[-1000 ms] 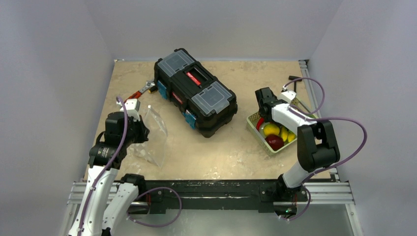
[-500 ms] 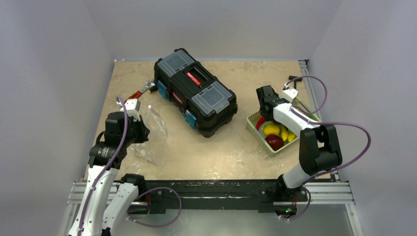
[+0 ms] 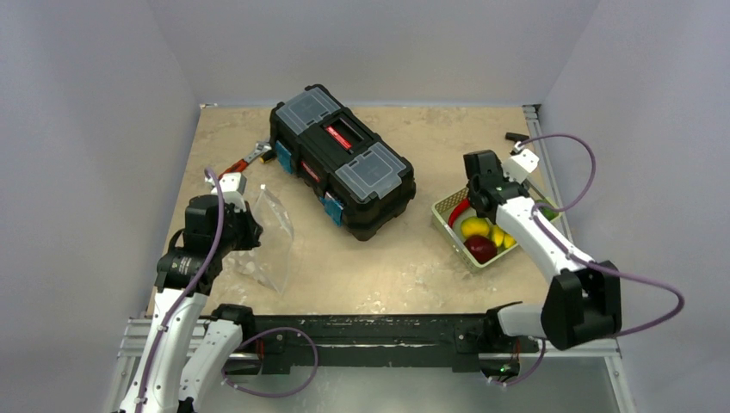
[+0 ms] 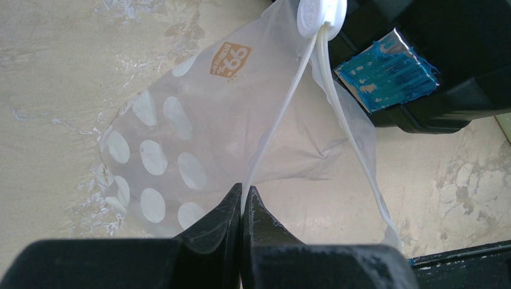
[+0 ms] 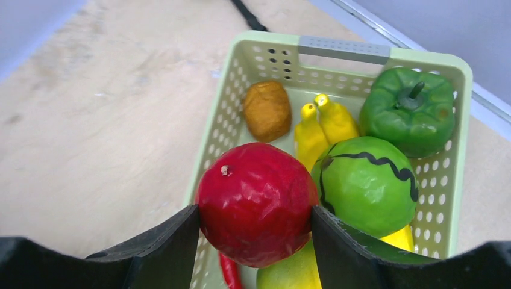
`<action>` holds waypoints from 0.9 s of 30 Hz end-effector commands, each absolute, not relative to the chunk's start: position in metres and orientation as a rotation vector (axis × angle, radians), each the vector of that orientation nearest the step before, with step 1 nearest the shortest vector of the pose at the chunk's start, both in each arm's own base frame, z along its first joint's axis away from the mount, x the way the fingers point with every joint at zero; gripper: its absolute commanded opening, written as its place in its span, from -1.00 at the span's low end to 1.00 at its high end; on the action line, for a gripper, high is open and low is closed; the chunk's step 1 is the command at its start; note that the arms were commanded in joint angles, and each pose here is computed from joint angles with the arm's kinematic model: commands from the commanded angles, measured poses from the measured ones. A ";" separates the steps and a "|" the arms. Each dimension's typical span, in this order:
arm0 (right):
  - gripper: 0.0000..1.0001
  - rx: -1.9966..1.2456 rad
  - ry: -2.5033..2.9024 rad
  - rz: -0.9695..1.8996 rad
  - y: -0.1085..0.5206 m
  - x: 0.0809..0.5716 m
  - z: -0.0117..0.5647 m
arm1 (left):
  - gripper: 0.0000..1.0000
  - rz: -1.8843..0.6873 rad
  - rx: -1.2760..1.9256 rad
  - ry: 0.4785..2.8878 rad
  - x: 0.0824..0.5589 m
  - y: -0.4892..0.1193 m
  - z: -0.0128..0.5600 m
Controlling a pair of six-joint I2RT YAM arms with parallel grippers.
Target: Place the food in the zip-top bag and seal the zipper
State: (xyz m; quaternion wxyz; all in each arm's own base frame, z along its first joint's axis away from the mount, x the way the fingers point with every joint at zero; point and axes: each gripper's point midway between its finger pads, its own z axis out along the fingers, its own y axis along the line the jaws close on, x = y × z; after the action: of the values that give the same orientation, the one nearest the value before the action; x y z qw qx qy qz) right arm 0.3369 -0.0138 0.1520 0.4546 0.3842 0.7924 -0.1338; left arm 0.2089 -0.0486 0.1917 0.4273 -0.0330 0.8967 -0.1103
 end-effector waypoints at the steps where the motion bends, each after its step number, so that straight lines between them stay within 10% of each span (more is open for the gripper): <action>1: -1.00 0.800 1.847 -0.076 0.004 0.341 0.207 | -1.00 -0.304 -0.092 2.181 0.217 -0.052 0.210; 16: -1.00 -0.360 1.410 1.151 0.217 0.257 0.374 | -1.00 -0.309 -0.091 2.177 0.216 -0.052 0.211; 27: -1.00 -0.727 1.375 1.351 0.380 0.163 0.363 | -1.00 -0.297 -0.102 2.175 0.216 -0.050 0.211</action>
State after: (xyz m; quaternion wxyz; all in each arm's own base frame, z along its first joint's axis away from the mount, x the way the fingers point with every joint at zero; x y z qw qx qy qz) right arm 0.1643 0.3581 0.3295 0.4646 -0.2985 0.6179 0.5596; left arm 0.2090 -0.0491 0.1913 0.4261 -0.0331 0.8972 -0.1114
